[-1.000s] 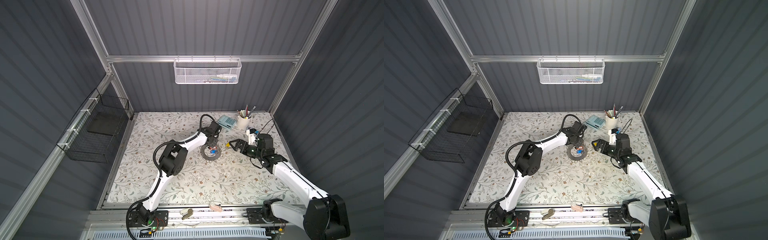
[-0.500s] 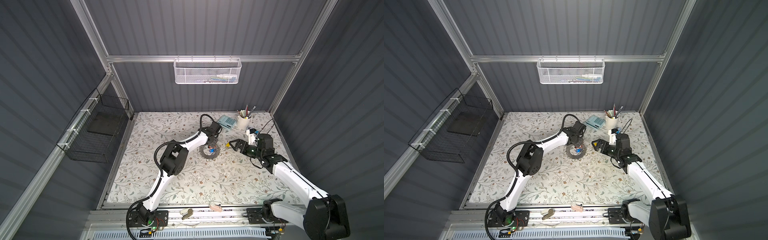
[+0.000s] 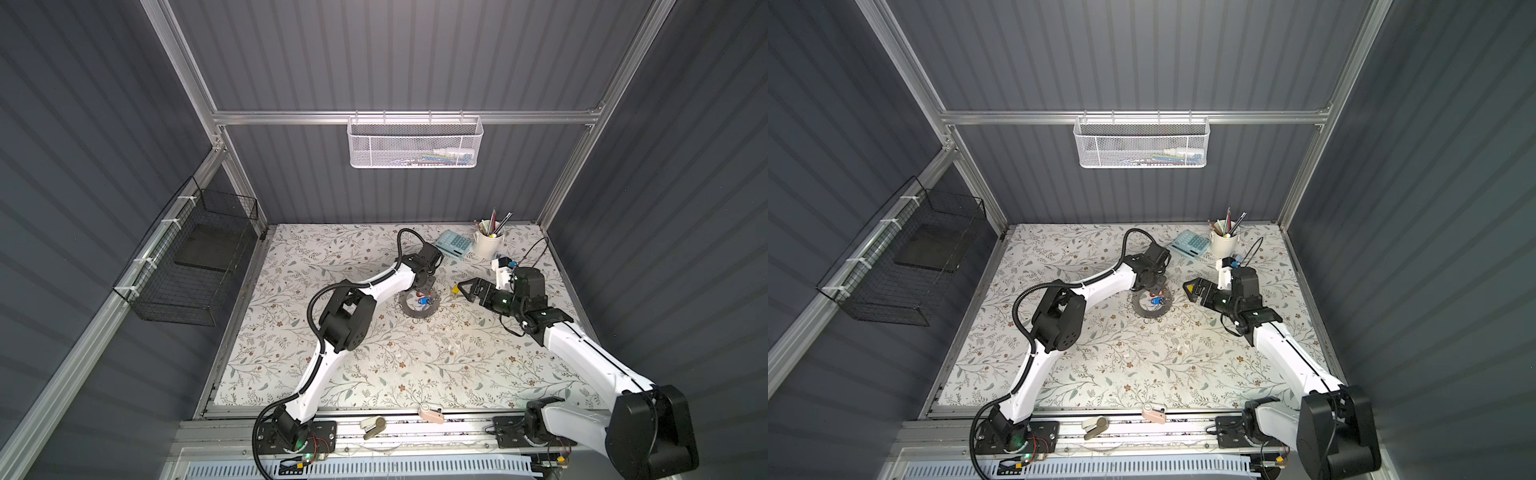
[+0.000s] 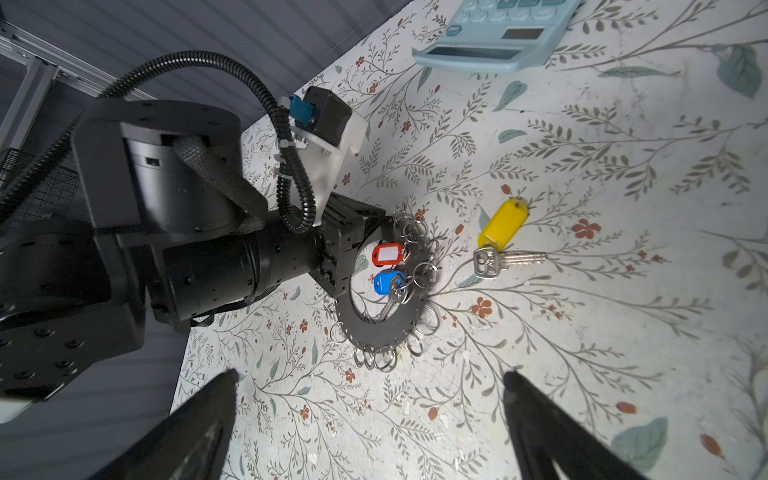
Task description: Put the keys on the keyring
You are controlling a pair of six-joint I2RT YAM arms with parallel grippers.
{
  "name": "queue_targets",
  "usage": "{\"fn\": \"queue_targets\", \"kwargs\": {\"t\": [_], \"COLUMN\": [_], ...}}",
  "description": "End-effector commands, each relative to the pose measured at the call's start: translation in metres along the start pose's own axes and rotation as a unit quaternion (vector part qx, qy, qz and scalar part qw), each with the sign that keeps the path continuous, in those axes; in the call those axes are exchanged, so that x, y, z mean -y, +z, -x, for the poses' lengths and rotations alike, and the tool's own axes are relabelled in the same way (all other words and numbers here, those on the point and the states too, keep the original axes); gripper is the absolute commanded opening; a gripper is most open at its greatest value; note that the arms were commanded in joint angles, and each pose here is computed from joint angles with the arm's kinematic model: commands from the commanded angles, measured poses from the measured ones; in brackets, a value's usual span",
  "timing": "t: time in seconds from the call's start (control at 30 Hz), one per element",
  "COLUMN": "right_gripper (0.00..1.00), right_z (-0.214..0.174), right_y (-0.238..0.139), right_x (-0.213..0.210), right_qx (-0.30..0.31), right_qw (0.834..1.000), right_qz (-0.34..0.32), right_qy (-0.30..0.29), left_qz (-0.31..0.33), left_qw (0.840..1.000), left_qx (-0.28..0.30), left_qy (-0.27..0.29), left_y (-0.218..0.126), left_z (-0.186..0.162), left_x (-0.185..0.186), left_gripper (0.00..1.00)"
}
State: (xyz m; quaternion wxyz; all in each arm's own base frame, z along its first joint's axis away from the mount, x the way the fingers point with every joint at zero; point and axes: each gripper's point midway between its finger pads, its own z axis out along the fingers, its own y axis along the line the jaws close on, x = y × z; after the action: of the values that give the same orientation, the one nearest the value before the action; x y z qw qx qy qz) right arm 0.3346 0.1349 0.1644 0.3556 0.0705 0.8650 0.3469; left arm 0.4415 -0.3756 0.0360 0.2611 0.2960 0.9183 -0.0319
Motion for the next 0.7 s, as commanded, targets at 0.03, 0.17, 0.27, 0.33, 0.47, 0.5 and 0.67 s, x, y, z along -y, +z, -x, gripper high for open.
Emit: {"fn": "queue_targets", "kwargs": {"t": [0.03,0.17,0.27,0.33,0.47,0.5,0.67], "right_gripper": [0.99,0.99,0.99,0.99,0.99,0.99,0.99], "right_z": [0.008,0.009,0.008,0.008,0.01,0.01,0.011], "right_y": [0.002,0.003,0.003,0.002,0.003,0.003,0.008], "right_x": [-0.004,-0.005,-0.005,-0.006,-0.008,-0.008,-0.007], "right_qx": [0.006,0.007,0.006,0.007,0.007,0.008,0.003], "right_qw": [1.0,1.0,1.0,1.0,1.0,1.0,1.0], "right_qz": [0.009,0.01,0.011,0.012,0.015,0.016,0.015], "right_qy": [0.001,0.001,0.003,0.005,0.006,0.007,0.01], "left_qz": [-0.047,-0.061,-0.075,-0.082,-0.089,-0.088,-0.068], "left_qw": [0.999,0.997,0.996,0.995,0.995,0.995,0.997], "left_qx": [-0.021,-0.038,-0.047,-0.05,-0.045,-0.038,0.018], "left_qy": [-0.002,0.003,0.007,0.012,0.005,0.001,-0.032], "left_y": [-0.013,-0.019,-0.026,-0.034,-0.051,-0.057,-0.089], "left_z": [-0.02,-0.041,-0.055,-0.064,-0.068,-0.065,-0.027], "left_x": [0.022,0.031,0.039,0.048,0.053,0.052,0.033], "left_gripper": [0.0,0.0,0.0,0.0,0.0,0.0,0.0]}}
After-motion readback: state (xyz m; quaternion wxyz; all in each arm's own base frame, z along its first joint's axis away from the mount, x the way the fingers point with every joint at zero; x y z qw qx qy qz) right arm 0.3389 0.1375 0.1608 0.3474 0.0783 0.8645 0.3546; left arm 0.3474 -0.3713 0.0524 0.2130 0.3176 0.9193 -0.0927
